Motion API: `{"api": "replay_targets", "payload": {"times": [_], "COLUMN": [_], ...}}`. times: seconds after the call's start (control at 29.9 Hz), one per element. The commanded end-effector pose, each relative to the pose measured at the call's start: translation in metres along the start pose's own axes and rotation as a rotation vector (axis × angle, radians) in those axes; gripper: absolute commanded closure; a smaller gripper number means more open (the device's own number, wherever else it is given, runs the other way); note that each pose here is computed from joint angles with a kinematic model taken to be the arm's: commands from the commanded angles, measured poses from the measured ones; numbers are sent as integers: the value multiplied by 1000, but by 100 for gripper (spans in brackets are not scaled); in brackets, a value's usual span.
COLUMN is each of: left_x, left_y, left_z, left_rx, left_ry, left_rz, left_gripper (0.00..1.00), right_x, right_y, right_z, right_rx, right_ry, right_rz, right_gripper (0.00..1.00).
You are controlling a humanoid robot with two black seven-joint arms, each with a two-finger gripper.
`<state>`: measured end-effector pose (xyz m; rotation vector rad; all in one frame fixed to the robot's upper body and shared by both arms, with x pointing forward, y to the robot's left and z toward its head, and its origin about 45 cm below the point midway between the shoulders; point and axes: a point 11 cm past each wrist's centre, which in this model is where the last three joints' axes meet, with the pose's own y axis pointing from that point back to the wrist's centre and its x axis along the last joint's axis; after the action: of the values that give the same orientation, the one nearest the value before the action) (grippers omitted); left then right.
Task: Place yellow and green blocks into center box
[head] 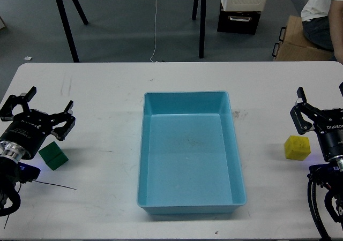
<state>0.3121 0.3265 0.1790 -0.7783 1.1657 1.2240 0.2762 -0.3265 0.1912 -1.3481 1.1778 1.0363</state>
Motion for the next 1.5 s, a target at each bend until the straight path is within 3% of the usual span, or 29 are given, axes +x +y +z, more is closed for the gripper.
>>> {"api": "replay_targets", "payload": {"times": [0.0, 0.2, 0.37, 0.53, 0.7, 0.8, 0.9, 1.07, 1.27, 1.47], "left_x": [0, 1, 1, 3, 7, 9, 9, 9, 10, 11], "left_y": [0, 0, 0, 0, 1, 1, 1, 1, 0, 0], "left_z": [1, 2, 2, 5, 7, 10, 10, 11, 12, 12], "left_rx": [-1, -4, -5, -11, -18, -25, -25, -25, -30, -29], "left_ry": [-1, -4, -5, -12, -21, -27, -27, -30, -33, -34], "left_rz": [0, 3, 4, 7, 16, 20, 20, 20, 23, 24], "left_gripper": [0, 0, 0, 0, 0, 0, 0, 0, 0, 0], "right_x": [0, 2, -12, -59, -96, -120, -148, -134, -131, -106], "right_y": [0, -3, -35, -77, -118, -126, -118, -115, -104, -86], "right_z": [-1, 2, 15, -1, -5, -1, 3, -15, -68, -79], "right_rx": [4, -29, -162, -119, -85, -76, -8, -397, -832, -1113], "right_ry": [1, 104, 629, 1122, 1584, 1832, 1997, 2440, 3010, 3098], "right_rz": [-3, -40, -90, -230, -232, -418, -768, -945, -1118, -1241], "right_gripper": [1, 1, 1, 2, 3, 3, 2, 2, 2, 3]}}
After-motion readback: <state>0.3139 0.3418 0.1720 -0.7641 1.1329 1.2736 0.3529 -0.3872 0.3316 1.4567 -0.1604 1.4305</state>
